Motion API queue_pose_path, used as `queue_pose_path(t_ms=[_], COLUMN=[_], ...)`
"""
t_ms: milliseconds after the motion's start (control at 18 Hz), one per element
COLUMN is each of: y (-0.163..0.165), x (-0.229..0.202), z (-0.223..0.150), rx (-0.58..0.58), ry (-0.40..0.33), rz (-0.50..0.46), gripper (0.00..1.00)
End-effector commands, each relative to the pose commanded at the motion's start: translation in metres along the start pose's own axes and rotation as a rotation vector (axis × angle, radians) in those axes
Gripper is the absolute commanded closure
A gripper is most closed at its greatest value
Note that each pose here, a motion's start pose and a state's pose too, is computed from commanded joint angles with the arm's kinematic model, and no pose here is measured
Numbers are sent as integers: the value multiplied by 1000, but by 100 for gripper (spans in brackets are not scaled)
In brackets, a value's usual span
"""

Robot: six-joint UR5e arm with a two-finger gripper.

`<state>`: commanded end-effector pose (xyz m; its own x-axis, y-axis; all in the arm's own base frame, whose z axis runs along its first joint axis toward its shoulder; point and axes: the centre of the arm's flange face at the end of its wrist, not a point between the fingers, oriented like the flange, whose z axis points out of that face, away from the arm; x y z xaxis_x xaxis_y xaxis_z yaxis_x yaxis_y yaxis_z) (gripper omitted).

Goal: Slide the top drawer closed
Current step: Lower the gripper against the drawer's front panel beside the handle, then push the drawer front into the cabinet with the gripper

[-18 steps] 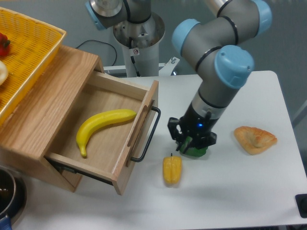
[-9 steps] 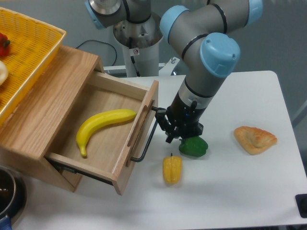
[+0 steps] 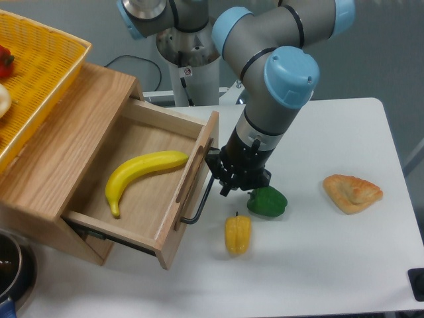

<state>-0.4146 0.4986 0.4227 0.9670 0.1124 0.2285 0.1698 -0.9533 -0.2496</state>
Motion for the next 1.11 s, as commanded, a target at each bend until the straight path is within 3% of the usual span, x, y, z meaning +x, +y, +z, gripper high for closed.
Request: queue_pose_path(t_ms=[1111], y=[-10], x=[64], z=[13], rx=[-40], ry=[15], rz=[56], gripper=[92])
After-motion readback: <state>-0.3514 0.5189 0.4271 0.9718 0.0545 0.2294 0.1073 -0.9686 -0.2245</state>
